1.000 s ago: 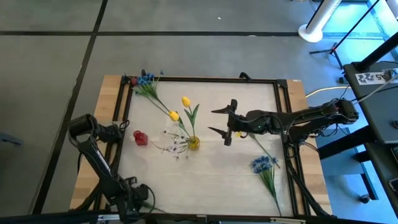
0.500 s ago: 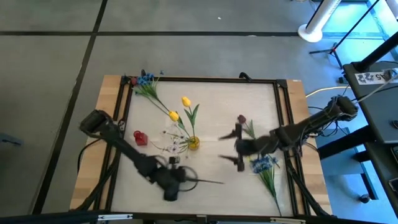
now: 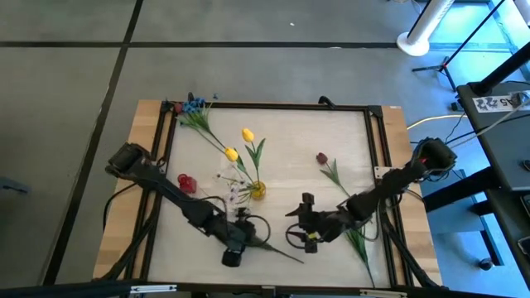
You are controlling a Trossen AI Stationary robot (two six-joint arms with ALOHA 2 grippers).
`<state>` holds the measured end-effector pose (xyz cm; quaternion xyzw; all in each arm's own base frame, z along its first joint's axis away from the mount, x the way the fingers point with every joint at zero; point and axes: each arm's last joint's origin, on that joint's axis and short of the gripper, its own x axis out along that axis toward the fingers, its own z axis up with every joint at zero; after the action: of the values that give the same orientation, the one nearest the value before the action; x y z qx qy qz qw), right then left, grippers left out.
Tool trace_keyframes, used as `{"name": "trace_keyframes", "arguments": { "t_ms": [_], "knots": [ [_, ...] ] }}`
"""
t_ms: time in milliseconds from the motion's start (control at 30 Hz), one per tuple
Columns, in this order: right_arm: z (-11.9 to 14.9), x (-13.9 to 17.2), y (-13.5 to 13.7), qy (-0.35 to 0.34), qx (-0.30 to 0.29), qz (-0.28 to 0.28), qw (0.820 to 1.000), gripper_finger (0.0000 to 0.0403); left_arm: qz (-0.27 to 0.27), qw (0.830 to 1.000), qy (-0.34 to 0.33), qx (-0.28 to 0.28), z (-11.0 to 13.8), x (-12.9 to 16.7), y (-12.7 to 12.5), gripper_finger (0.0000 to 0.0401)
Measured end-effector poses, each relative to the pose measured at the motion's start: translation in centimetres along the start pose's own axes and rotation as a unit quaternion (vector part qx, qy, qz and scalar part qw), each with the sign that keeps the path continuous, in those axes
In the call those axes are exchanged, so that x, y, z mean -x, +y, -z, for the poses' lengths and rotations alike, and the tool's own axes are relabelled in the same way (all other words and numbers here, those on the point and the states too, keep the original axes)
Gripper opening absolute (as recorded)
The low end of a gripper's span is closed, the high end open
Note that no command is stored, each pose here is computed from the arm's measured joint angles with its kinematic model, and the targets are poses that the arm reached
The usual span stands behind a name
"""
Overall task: Sort flowers into vase by color
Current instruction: Put the white flowers into the yellow flower vase
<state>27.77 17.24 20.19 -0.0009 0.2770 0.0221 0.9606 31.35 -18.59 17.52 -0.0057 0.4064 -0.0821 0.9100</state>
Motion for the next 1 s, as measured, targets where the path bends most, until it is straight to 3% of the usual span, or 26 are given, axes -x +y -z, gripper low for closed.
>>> {"name": "trace_keyframes", "arguments": {
  "t_ms": [300,533,733,1000],
  "knots": [
    [-2.4,-3.4,2.3,-0.006,-0.027,-0.023,0.999,0.0250,0.012,0.997,-0.061,0.037,-1.1,8.7,-2.3,0.0119],
    [-4.9,-8.5,3.7,0.053,-0.049,-0.023,0.997,0.0250,-0.002,0.989,-0.145,0.023,-0.6,14.2,-4.4,0.0098],
    [-5.7,-12.4,4.0,0.112,-0.052,0.001,0.992,0.0250,-0.054,0.990,-0.132,0.010,0.6,15.4,-4.3,0.0087],
    [-3.0,-17.1,2.3,0.177,-0.069,0.010,0.982,0.0249,-0.080,0.989,-0.118,0.027,1.7,14.7,-3.8,0.0080]
  ]
}}
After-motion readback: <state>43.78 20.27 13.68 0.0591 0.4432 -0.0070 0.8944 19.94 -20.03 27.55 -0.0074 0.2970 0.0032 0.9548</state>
